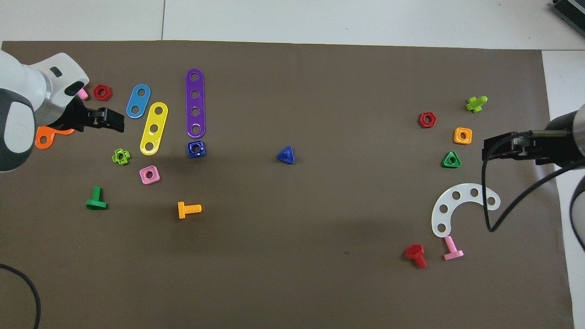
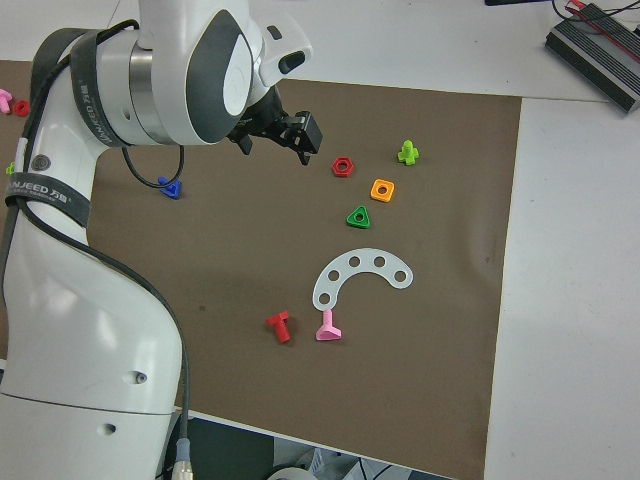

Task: Unscrew and place screws in storage area
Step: 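Move the right gripper over the blue triangular piece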

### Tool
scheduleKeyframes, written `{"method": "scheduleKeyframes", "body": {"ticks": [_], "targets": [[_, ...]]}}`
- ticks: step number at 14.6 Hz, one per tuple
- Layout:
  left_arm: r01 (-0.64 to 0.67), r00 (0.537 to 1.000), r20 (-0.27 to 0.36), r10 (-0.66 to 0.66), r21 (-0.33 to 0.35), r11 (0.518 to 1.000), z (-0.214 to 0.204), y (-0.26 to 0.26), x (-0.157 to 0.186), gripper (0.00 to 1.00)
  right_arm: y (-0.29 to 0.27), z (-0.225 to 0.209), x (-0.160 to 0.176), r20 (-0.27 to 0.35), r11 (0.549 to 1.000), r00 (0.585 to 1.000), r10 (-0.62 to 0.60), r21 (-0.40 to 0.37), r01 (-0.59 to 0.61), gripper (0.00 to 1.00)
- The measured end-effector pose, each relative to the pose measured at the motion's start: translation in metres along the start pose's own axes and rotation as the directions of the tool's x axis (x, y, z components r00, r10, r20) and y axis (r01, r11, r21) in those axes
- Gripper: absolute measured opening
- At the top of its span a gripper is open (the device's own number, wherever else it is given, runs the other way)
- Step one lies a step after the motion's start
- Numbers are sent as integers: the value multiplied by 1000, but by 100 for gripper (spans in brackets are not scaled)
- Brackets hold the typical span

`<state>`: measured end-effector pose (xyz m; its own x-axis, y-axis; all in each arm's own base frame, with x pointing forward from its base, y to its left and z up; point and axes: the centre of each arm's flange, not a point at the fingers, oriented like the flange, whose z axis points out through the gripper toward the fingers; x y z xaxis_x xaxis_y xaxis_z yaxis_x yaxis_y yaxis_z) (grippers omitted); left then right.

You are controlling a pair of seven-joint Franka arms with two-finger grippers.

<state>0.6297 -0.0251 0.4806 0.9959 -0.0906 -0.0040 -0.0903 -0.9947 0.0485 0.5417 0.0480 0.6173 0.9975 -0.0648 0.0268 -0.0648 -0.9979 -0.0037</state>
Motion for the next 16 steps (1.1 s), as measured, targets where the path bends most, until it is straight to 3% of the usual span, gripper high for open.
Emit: {"method": "scheduleKeyframes", "body": {"ticks": [3,9,15,16], "targets": [[-9,1000,25,9,-4,1000,-39,5,-6,100,-64,40,9,-47,999,998,-31,28,33,100],[-22,999,39,21,20,1000,-84,9,-30,100,-259,175,28,-84,996,995,53,79,-47,100],[-38,999,36,36,48,998,-108,15,-50,100,-360,282,23,-79,998,996,32,61,-28,98],[-38,999,40,36,48,998,-107,15,-50,100,-363,288,23,-76,998,997,27,56,-23,91]]}}
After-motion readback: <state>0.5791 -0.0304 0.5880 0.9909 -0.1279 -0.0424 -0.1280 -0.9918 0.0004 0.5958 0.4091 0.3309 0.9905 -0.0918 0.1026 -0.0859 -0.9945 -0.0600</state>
